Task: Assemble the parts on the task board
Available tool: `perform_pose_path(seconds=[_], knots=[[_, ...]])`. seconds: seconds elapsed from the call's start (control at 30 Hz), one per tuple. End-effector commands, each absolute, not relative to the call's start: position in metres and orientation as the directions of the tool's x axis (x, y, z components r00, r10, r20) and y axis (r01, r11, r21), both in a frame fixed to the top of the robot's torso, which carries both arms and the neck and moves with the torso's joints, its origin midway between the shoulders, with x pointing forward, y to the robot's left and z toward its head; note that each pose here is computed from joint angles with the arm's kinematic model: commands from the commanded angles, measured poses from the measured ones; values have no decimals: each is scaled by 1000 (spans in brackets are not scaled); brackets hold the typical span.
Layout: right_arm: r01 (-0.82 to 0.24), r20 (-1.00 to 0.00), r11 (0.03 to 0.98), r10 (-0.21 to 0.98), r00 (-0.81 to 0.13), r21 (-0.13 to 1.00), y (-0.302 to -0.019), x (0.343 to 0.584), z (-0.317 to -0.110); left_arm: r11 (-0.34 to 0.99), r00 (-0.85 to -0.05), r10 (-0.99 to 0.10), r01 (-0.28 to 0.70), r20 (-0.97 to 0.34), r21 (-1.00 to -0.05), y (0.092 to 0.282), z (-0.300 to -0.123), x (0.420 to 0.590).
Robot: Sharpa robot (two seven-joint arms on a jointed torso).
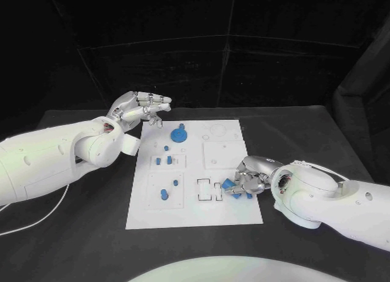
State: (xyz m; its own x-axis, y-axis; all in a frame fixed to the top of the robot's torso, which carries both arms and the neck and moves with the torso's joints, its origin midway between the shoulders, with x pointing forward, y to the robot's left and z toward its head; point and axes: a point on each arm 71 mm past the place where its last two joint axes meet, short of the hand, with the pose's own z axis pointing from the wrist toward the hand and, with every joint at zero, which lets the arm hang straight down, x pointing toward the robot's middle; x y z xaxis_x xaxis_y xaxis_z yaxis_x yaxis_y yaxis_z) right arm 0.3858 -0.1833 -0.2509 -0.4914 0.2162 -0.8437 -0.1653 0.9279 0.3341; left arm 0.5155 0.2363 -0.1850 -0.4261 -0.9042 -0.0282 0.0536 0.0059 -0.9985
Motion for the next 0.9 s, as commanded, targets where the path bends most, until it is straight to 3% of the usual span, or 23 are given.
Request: perform_pose_path(seconds=[0.03,0.47,0.73,0.9], knots=[[-139,-846,941,205,-492,309,-187,384,-257,-3,-439,-898,52,-20,-999,236,-184,515],[-153,-801,821,468,-372,551,-182,374,-234,-2,-442,-897,48,-19,-999,236,-185,515],[-163,-779,792,502,-375,589,-174,372,-231,-2,-442,-897,48,-19,-999,236,-185,515],[-155,-773,805,468,-429,573,-165,372,-236,-3,-444,-896,47,-18,-999,235,-185,515]])
